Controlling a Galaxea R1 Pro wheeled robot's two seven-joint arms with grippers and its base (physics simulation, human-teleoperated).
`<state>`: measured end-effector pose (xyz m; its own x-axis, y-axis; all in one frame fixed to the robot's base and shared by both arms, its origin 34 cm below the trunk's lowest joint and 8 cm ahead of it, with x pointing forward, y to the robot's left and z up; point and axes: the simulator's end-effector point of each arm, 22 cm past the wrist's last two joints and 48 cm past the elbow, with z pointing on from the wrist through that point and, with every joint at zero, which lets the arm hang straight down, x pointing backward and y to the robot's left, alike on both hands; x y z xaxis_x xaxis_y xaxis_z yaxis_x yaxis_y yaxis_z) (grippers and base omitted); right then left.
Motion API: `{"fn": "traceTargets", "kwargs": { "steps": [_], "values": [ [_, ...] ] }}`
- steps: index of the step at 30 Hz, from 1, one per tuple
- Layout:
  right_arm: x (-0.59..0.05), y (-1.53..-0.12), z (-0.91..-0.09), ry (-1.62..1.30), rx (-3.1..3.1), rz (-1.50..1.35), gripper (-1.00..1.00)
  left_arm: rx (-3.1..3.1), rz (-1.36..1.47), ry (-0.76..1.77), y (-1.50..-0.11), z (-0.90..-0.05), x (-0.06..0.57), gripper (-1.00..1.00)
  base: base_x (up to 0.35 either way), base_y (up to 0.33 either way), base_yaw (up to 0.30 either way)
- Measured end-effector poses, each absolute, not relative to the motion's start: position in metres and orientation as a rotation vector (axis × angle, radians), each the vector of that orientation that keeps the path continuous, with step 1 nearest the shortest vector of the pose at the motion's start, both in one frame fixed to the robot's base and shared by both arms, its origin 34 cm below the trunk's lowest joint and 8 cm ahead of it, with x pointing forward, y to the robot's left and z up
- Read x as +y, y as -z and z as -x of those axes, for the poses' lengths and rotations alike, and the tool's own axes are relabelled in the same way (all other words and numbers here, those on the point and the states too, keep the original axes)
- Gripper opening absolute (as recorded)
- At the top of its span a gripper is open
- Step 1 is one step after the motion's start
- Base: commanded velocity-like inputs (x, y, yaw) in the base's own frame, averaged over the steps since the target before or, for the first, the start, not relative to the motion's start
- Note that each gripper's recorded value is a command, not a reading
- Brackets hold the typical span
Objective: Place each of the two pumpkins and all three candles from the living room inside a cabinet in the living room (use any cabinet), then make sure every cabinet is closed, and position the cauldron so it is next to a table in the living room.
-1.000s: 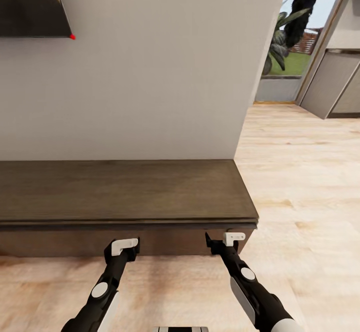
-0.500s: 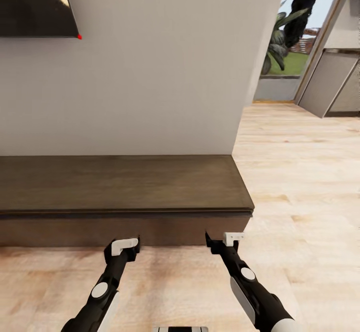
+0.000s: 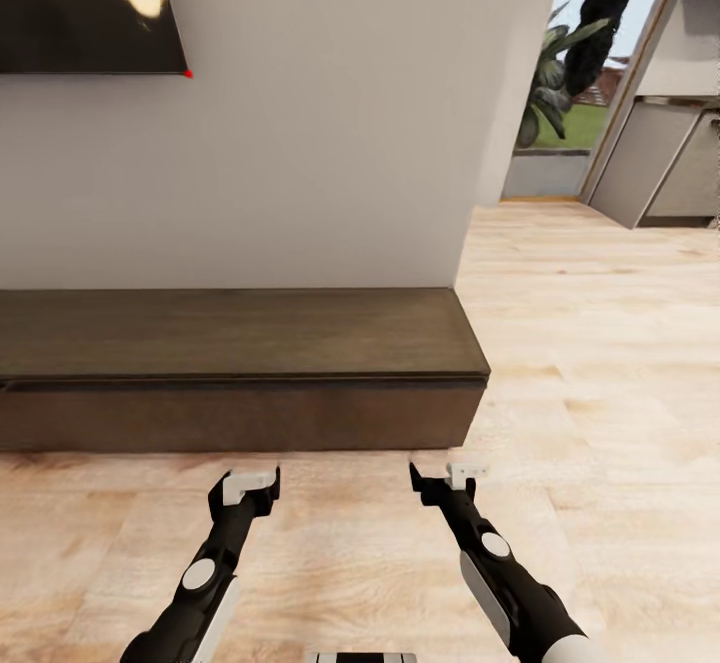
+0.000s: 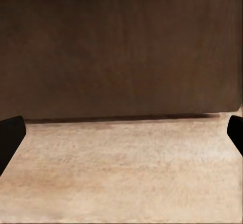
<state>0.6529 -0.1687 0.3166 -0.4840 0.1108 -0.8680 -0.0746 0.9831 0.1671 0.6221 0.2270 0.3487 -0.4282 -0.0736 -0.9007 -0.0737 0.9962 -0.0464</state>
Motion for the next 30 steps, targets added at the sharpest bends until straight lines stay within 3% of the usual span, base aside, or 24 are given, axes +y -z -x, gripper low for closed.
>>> {"fn": "traceTargets", "kwargs": {
  "steps": [14,30],
  "values": [
    [-0.112,-0.39,-0.677,-0.345,2.128,0.105,1.0,2.297,0.114,0.056,-0.367,-0.617,0.219,1.0,-0.055,0.0,0.0],
    [-0.106,-0.396,-0.653,-0.362,2.298,0.158,1.0,2.506,0.055,0.08,-0.407,-0.591,0.215,1.0,0.0,0.0,0.0]
  ]
}}
